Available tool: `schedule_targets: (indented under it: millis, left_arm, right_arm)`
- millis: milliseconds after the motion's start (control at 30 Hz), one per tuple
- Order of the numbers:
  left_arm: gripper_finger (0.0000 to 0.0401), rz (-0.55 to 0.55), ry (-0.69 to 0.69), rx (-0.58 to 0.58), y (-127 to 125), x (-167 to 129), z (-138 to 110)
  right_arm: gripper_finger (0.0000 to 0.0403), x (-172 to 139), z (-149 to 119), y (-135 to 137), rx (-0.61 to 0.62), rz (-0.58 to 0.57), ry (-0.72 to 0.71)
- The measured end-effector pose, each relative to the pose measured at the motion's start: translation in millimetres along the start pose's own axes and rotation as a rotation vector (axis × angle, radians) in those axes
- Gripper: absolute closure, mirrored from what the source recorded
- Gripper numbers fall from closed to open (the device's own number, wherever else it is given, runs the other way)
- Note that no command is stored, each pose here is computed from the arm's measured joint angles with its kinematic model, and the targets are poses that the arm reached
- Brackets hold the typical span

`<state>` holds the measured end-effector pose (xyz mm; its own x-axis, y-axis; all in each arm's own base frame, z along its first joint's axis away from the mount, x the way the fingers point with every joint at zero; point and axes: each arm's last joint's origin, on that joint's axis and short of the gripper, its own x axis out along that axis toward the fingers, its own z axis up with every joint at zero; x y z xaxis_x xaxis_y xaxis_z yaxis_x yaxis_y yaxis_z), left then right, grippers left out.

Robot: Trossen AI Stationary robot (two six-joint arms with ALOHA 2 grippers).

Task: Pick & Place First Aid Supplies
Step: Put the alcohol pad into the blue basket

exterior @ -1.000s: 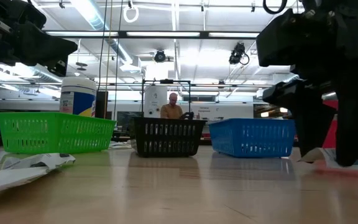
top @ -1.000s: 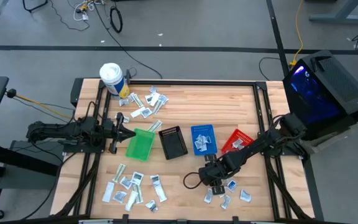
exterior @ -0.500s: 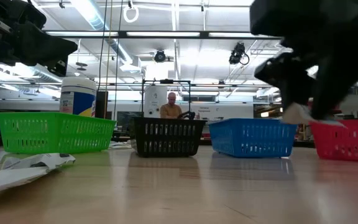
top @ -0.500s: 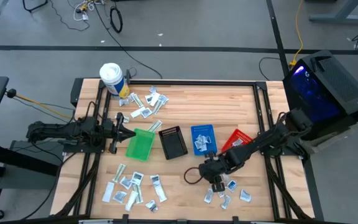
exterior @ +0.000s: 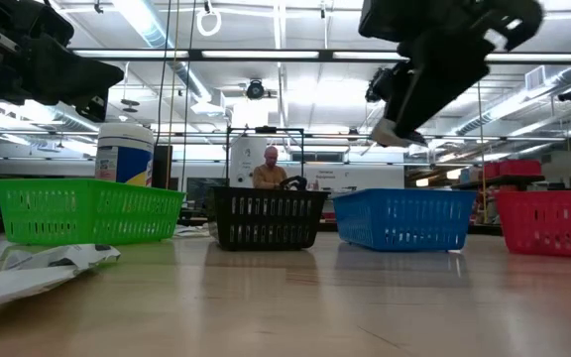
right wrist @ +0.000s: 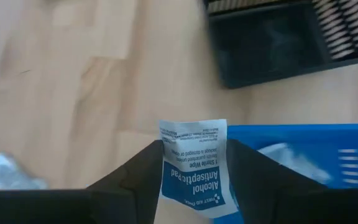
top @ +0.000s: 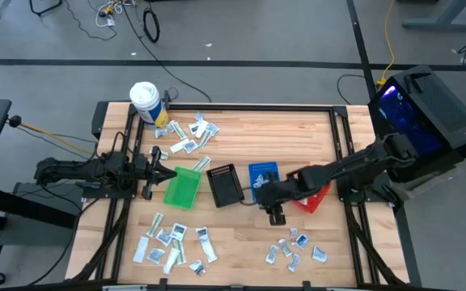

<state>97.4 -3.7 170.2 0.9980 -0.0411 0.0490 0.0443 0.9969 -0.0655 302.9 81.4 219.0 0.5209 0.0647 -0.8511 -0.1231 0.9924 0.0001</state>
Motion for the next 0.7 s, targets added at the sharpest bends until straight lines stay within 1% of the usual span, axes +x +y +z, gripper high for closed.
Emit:
schedule_targets:
  millis: [167,400,500,700]
  left_arm:
    - [0.0369,0.0,0.0,0.0,0.0,0.0,0.0]
    - [0.0369,0.0,0.0,0.0,0.0,0.0,0.0]
    - [0.0369,0.0,0.0,0.0,0.0,0.0,0.0]
    - [0.0369,0.0,0.0,0.0,0.0,0.0,0.0]
  right_arm:
    - [0.0225,0.4,1.3,-22.8,0.049,-0.041,0.007]
    - [0.0225,0.3,-4.9,-51.8,0.124,-0.112,0.076]
    - [0.0225,0.2,-7.4,-58.6,0.132,-0.124,0.1]
    - [0.0225,0.1,-7.8,-66.3,0.139,-0.134,0.102]
